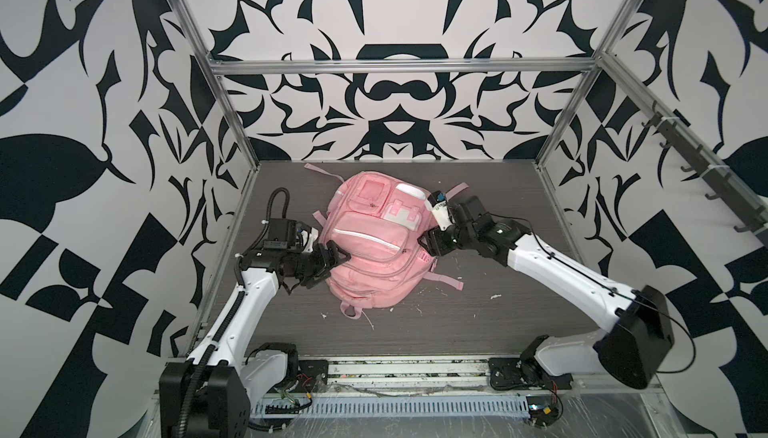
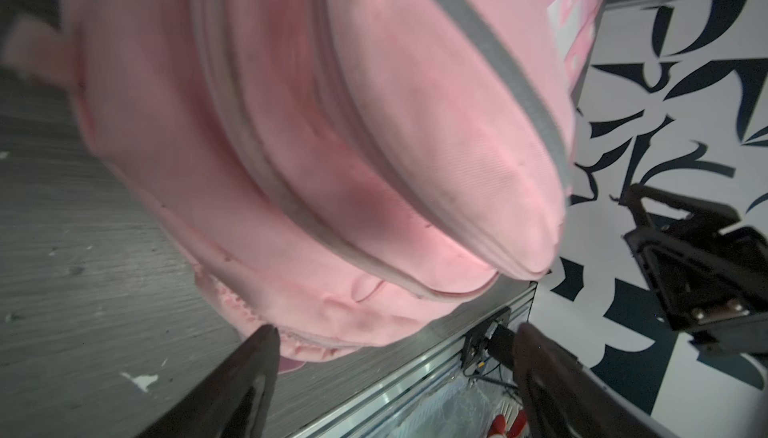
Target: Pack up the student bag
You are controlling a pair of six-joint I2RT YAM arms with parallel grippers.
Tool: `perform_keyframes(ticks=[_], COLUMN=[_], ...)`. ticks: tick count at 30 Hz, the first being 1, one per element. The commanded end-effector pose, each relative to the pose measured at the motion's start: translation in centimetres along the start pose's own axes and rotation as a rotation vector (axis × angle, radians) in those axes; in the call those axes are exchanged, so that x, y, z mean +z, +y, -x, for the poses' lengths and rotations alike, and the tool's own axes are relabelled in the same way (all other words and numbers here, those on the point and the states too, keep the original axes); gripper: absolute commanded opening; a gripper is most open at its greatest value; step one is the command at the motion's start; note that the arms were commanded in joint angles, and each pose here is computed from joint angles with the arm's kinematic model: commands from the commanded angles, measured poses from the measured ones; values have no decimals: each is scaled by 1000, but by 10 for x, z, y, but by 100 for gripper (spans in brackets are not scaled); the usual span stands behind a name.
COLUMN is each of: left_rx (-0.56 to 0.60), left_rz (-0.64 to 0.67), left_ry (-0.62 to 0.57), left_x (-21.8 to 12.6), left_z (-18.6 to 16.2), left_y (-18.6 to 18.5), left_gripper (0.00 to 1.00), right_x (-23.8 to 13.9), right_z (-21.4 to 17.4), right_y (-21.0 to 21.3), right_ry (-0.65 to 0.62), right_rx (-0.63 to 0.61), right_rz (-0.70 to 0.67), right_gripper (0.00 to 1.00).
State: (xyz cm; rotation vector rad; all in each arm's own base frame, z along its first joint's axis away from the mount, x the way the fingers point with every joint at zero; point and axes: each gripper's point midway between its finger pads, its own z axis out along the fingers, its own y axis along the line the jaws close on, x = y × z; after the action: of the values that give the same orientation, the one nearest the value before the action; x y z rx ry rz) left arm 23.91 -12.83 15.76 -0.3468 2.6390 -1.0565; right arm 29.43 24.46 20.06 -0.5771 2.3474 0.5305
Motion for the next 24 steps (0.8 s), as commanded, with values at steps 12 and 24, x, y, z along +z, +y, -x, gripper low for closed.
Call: perform_keyframes(ticks=[12, 24], left_rx=[-20, -27], left_rz=[30, -44], left_ry=[-97, 62], left_x=[1, 63], left_z=[112, 101], left_y=[25, 50], left_gripper=[99, 98], right_x=[21, 77], right_z=[-31, -47], right_y=[-83, -116], right_ry=[113, 85], right_rx=[514, 835], right_rz=[-178, -81], right_gripper=[82, 82])
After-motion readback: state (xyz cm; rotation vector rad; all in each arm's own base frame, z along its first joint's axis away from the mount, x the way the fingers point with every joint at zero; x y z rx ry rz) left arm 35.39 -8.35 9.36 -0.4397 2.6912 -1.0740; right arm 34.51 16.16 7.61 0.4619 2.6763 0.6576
